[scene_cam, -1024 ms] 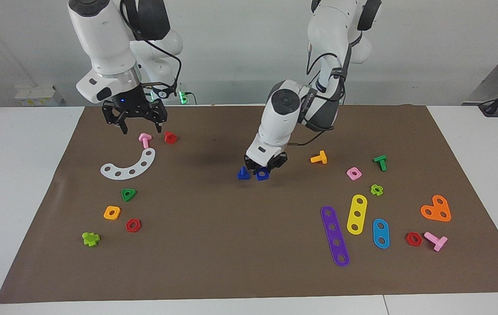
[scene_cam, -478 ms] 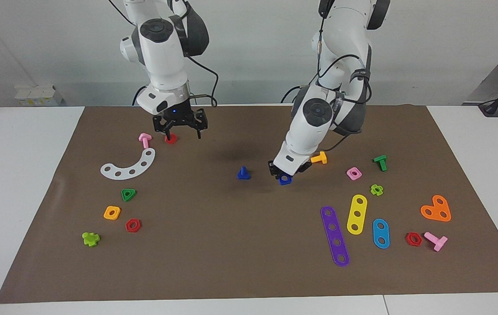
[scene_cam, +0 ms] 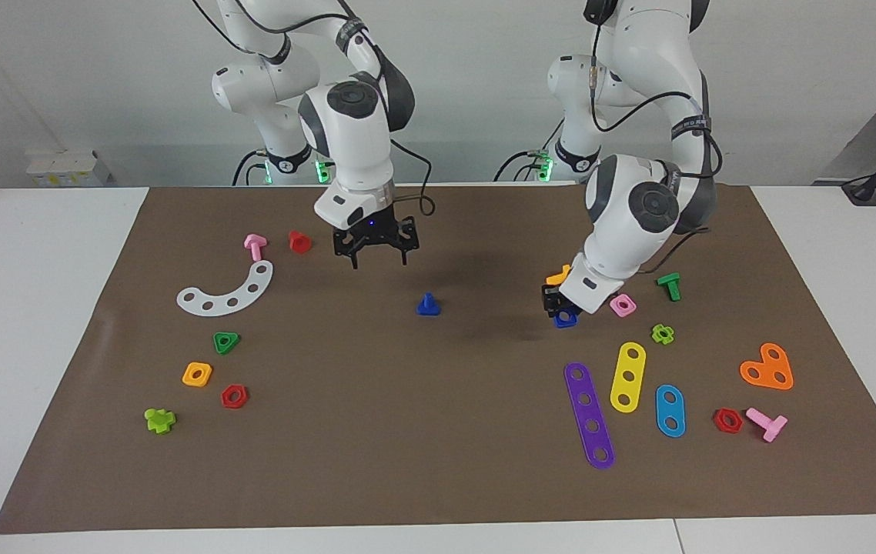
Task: Unscrew and place screws in storage area
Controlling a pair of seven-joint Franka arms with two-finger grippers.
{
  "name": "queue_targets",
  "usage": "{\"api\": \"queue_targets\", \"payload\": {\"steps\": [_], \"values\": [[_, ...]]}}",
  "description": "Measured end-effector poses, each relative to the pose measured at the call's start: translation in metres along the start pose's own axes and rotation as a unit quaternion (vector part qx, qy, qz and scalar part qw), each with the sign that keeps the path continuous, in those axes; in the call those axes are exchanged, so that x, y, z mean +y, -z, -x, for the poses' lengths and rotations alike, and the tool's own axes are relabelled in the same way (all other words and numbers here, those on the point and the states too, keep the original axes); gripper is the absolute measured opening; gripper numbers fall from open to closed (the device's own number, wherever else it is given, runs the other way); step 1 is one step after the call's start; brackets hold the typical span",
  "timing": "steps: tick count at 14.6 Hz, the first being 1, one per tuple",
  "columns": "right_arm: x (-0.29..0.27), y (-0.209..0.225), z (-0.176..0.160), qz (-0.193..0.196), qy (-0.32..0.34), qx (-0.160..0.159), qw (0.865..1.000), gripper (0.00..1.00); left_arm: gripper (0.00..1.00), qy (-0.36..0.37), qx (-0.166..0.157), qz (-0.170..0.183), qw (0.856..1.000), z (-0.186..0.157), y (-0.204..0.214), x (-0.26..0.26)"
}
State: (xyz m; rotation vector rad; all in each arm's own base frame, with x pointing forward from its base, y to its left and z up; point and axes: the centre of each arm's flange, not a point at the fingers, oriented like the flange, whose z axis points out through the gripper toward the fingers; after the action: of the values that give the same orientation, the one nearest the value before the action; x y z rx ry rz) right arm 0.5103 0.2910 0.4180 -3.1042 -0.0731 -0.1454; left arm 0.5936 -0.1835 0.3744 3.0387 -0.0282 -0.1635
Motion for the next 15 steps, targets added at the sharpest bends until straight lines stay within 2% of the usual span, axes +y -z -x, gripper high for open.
{"api": "queue_targets", "payload": {"steps": [5, 11, 13, 15], "values": [[-0.065, -0.064, 0.015, -0.019, 0.003, 0.017, 1.000, 0.96, 0.48, -0.010, 0.026, 0.001, 1.000, 0.013, -0.033, -0.040], [-0.080, -0.095, 0.023, -0.009, 0.028, 0.017, 0.999, 0.94, 0.48, -0.002, 0.074, 0.003, 0.997, 0.026, -0.055, -0.053], [-0.077, -0.098, 0.021, -0.003, 0.032, 0.020, 0.999, 0.92, 0.51, 0.002, 0.077, 0.003, 0.997, 0.027, -0.056, -0.057], [-0.075, -0.098, 0.019, -0.002, 0.030, 0.021, 0.999, 0.90, 0.70, 0.002, 0.078, 0.004, 0.997, 0.027, -0.055, -0.058]]}}
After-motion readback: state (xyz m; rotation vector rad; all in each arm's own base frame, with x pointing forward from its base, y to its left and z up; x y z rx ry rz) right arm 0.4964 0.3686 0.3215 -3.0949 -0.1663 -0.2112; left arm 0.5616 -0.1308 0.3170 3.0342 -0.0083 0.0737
